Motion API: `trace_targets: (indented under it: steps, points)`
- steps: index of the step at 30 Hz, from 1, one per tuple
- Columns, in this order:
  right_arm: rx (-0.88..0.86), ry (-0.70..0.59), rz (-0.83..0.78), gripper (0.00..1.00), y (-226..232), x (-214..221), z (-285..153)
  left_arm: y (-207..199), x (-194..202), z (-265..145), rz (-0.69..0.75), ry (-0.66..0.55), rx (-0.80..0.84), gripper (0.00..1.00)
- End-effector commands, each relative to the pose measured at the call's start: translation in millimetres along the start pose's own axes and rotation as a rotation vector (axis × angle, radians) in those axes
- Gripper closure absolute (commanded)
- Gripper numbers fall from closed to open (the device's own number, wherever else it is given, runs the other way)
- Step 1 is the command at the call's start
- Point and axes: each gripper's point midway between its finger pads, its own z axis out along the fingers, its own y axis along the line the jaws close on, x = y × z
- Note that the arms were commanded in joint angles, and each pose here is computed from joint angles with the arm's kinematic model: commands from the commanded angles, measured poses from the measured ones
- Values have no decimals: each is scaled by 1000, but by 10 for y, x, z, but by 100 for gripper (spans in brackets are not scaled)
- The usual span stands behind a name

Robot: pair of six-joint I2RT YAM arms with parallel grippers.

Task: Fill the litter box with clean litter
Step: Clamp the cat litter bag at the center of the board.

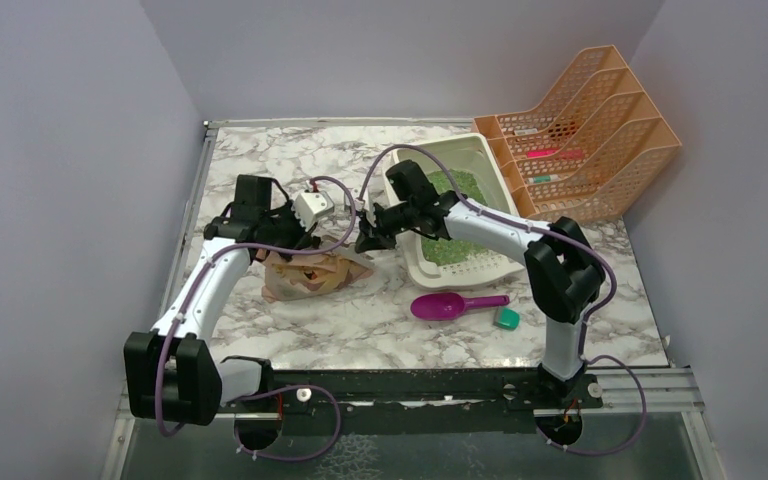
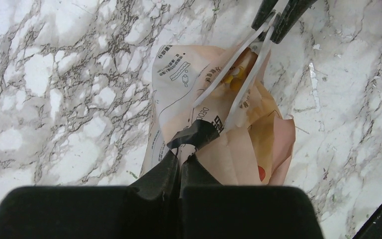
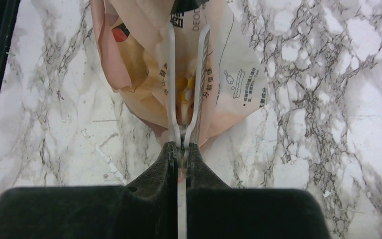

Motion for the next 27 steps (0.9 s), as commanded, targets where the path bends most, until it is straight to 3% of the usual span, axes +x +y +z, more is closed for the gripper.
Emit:
trace_targets:
  steps: [1, 12, 18, 27]
  points:
    - [-83, -4, 74, 99, 245, 227, 82, 11, -642, -124, 110, -255, -2, 100]
    - [-129, 115, -31, 99, 309, 323, 272, -24, -667, -94, 96, -278, 26, 100]
    - [74, 239, 36, 93, 24, 463, 495, -34, -707, -103, 82, -304, 27, 100]
    - [295, 146, 89, 90, -263, 253, 416, -60, -722, -114, 79, -325, 36, 100]
